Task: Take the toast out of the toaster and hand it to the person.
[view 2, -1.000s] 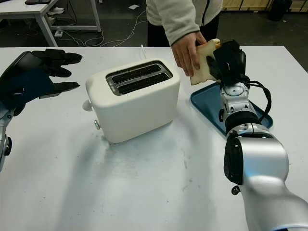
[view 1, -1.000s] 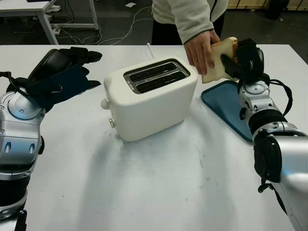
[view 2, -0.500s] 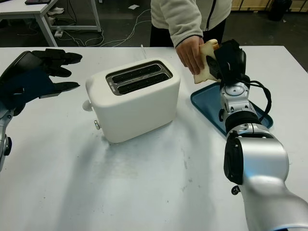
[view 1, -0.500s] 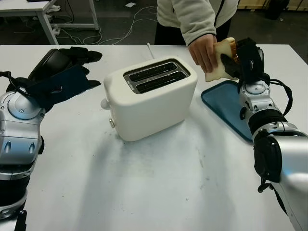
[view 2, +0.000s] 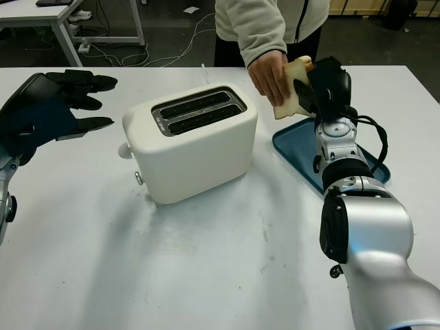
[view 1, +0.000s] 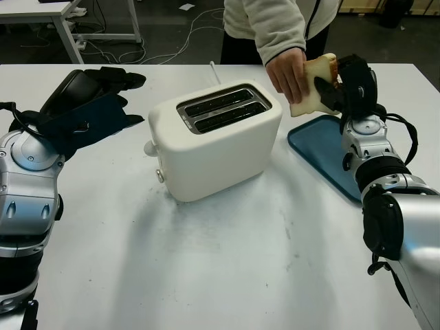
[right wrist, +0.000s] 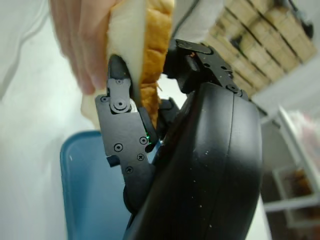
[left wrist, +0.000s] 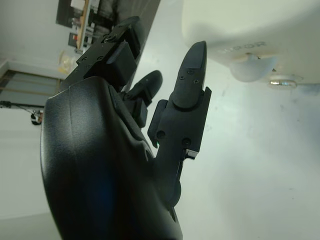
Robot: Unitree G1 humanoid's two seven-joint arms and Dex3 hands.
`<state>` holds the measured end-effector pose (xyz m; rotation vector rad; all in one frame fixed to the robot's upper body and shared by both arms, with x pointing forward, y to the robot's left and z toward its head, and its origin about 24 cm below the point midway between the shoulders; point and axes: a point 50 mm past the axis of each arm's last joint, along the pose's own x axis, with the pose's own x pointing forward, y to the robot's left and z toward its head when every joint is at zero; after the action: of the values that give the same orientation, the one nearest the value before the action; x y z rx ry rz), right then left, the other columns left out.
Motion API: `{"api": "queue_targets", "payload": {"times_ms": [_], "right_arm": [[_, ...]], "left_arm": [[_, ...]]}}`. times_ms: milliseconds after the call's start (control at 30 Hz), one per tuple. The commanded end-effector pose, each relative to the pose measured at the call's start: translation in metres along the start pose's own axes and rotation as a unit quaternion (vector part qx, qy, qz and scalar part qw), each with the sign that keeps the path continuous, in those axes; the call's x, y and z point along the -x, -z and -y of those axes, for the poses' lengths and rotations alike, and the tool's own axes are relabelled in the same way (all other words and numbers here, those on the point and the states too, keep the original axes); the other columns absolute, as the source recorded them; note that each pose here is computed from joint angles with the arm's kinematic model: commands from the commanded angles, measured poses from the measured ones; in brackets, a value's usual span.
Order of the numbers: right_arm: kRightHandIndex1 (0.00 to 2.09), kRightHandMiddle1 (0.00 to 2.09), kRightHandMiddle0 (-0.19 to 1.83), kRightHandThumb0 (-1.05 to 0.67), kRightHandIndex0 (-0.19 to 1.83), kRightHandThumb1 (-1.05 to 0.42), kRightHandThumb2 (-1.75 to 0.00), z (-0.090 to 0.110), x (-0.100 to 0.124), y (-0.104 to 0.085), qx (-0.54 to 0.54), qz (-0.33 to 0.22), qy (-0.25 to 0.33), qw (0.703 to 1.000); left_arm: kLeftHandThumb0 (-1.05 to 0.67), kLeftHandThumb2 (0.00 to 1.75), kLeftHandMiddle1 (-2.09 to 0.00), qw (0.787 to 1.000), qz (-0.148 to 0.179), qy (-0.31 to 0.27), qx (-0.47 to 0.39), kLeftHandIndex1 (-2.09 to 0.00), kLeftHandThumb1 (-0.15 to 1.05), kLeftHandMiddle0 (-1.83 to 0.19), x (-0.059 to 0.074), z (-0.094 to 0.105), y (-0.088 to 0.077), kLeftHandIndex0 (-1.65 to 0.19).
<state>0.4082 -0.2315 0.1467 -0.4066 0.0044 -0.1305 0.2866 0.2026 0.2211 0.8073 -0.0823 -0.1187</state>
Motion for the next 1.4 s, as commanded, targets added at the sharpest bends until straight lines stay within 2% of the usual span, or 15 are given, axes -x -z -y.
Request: {"api": "queue_targets", "payload": {"times_ms": [0,67,167,233,333,400,433,500,600,667,767,833,1000,1133,1367], "right_arm": [[0.21,0.16,0.24,-0.79,0.24,-0.90,-0.02,0.006,0.000,-0.001,0.027,0.003,-0.030,0.999],[0.06,0.04,0.12,-0.83,0.15,-0.89,-0.01,0.007,0.001,0.000,0.047,0.011,-0.035,0.998],[0.01,0.01,0.04,-0.88,0.05,-0.91,-0.02,0.009,0.004,0.005,0.069,0.015,-0.023,0.997],[0.01,0.01,0.05,-0.85,0.05,-0.92,-0.14,0.011,0.008,0.010,0.083,0.027,-0.010,0.996],[0.03,0.02,0.09,-0.84,0.11,-0.92,-0.27,0.011,0.016,0.015,0.087,0.061,0.001,0.994],[0.03,0.02,0.10,-0.81,0.12,-0.92,-0.29,0.008,0.030,0.019,0.056,0.102,-0.008,0.993],[0.03,0.02,0.11,-0.79,0.12,-0.92,-0.28,0.006,0.039,0.022,0.044,0.116,-0.013,0.992],[0.04,0.03,0.14,-0.79,0.15,-0.92,-0.29,0.002,0.055,0.027,0.034,0.127,-0.021,0.991],[0.03,0.02,0.14,-0.78,0.15,-0.92,-0.28,-0.012,0.088,0.032,0.002,0.145,-0.059,0.988],[0.12,0.01,0.12,-0.80,0.33,-0.92,-0.32,-0.021,0.106,0.034,-0.005,0.155,-0.086,0.984],[0.07,0.00,0.11,-0.78,0.23,-0.92,-0.33,-0.037,0.131,0.038,-0.034,0.150,-0.127,0.980],[0.02,0.01,0.13,-0.80,0.12,-0.92,-0.33,-0.045,0.142,0.041,-0.053,0.142,-0.145,0.978],[0.00,0.00,0.08,-0.77,0.03,-0.92,-0.37,-0.060,0.165,0.042,-0.110,0.143,-0.150,0.972],[0.01,0.00,0.05,-0.73,0.01,-0.92,-0.37,-0.072,0.184,0.046,-0.172,0.121,-0.141,0.968],[0.06,0.04,0.13,-0.69,0.12,-0.92,-0.35,-0.086,0.194,0.058,-0.211,0.070,-0.096,0.970]], "left_arm": [[-0.26,0.09,-0.62,1.000,-0.002,-0.008,0.000,0.00,0.92,-0.36,0.003,-0.001,0.001,-0.56],[-0.23,0.09,-0.63,1.000,0.003,-0.014,0.010,0.00,0.92,-0.37,0.005,0.000,0.002,-0.57],[-0.16,0.10,-0.64,0.999,0.009,-0.026,0.035,0.00,0.92,-0.37,0.011,0.002,0.004,-0.57],[-0.15,0.14,-0.65,0.998,0.013,-0.035,0.050,0.00,0.92,-0.35,0.017,0.003,0.007,-0.55],[-0.24,0.19,-0.70,0.995,0.014,-0.051,0.081,0.00,0.92,-0.27,0.026,0.005,0.016,-0.51],[-0.26,0.21,-0.75,0.993,0.020,-0.063,0.103,0.00,0.92,-0.23,0.033,0.008,0.020,-0.49],[-0.27,0.26,-0.84,0.991,0.026,-0.067,0.111,0.00,0.91,-0.18,0.037,0.010,0.021,-0.48],[-0.29,0.35,-0.97,0.989,0.032,-0.072,0.125,0.00,0.89,-0.11,0.043,0.014,0.022,-0.48],[-0.28,0.42,-1.04,0.984,0.031,-0.080,0.156,0.00,0.89,-0.05,0.055,0.024,0.026,-0.45],[-0.31,0.45,-1.07,0.981,0.028,-0.083,0.171,0.00,0.89,-0.04,0.061,0.031,0.027,-0.44],[-0.34,0.48,-1.08,0.977,0.015,-0.079,0.197,0.00,0.91,-0.01,0.069,0.047,0.030,-0.40],[-0.28,0.46,-1.04,0.974,0.005,-0.079,0.211,-0.01,0.90,0.00,0.072,0.058,0.032,-0.39],[-0.24,0.49,-0.93,0.972,-0.019,-0.082,0.219,0.00,0.92,0.00,0.076,0.083,0.034,-0.33],[-0.23,0.52,-0.74,0.968,-0.032,-0.079,0.236,0.00,0.92,0.00,0.078,0.091,0.026,-0.24],[-0.20,0.57,-0.67,0.963,-0.051,-0.088,0.249,0.00,0.92,0.00,0.078,0.097,0.017,-0.23]]}}
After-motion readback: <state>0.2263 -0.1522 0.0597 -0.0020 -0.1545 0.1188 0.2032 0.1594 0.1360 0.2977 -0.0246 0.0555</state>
